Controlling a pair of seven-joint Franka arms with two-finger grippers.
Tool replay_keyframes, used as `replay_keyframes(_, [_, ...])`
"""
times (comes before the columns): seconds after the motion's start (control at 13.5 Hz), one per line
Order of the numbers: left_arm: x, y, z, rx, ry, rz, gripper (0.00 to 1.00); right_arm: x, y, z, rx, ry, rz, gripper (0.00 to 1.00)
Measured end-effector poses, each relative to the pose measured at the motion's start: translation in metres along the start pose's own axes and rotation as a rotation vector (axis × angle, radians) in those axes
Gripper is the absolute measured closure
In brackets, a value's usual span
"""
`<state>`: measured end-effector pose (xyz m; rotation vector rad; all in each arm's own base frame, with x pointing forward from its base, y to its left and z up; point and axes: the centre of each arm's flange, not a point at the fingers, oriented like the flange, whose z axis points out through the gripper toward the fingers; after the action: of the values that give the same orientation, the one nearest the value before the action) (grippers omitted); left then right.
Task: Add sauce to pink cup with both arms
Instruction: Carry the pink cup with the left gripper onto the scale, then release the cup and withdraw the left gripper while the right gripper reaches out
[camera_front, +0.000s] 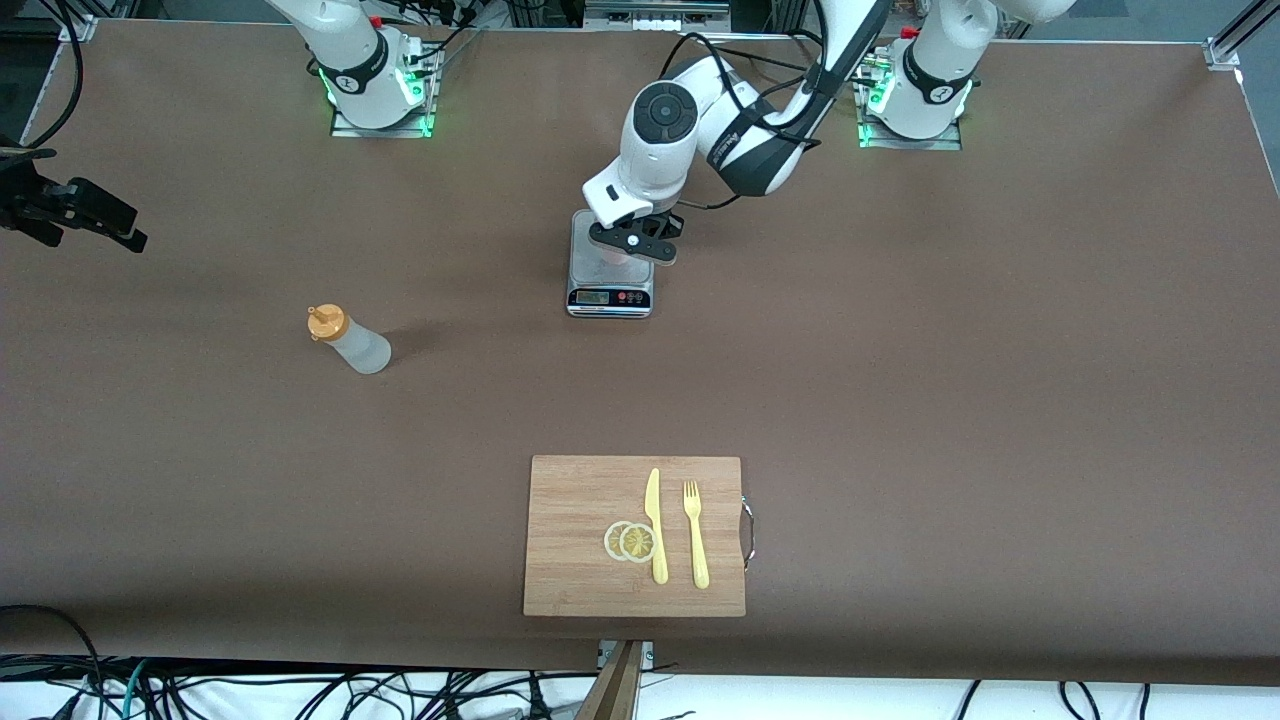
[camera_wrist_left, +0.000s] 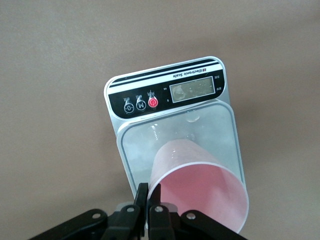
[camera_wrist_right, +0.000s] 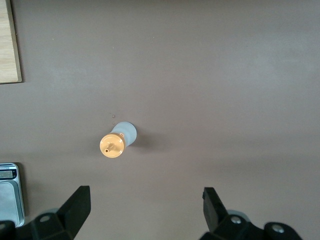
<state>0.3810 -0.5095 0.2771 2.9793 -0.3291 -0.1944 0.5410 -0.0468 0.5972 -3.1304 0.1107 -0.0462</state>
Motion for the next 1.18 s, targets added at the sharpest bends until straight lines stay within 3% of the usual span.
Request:
replay_keyframes(0.3, [0.0, -0.001, 0.007, 0.006, -0.008, -0.002, 0.93, 0.0, 0.0, 0.0, 0.0, 0.0, 0.0, 0.0])
replay_keyframes(0.74, [0.008, 0.004, -0.013, -0.014, 0.019, -0.03, 0.4, 0.0, 0.0, 0.0, 0.0, 0.0, 0.0, 0.0])
replay_keyframes(1.03, [0.028, -0.016, -0.092, 0.02, -0.016, -0.084, 0.0, 0.0, 0.0, 0.0, 0.0, 0.001, -0.001, 0.0])
replay_keyframes(1.18, [0.043, -0.044, -0.156, 0.016, -0.001, -0.133, 0.0, 0.0, 0.0, 0.001, 0.0, 0.0, -0.001, 0.0])
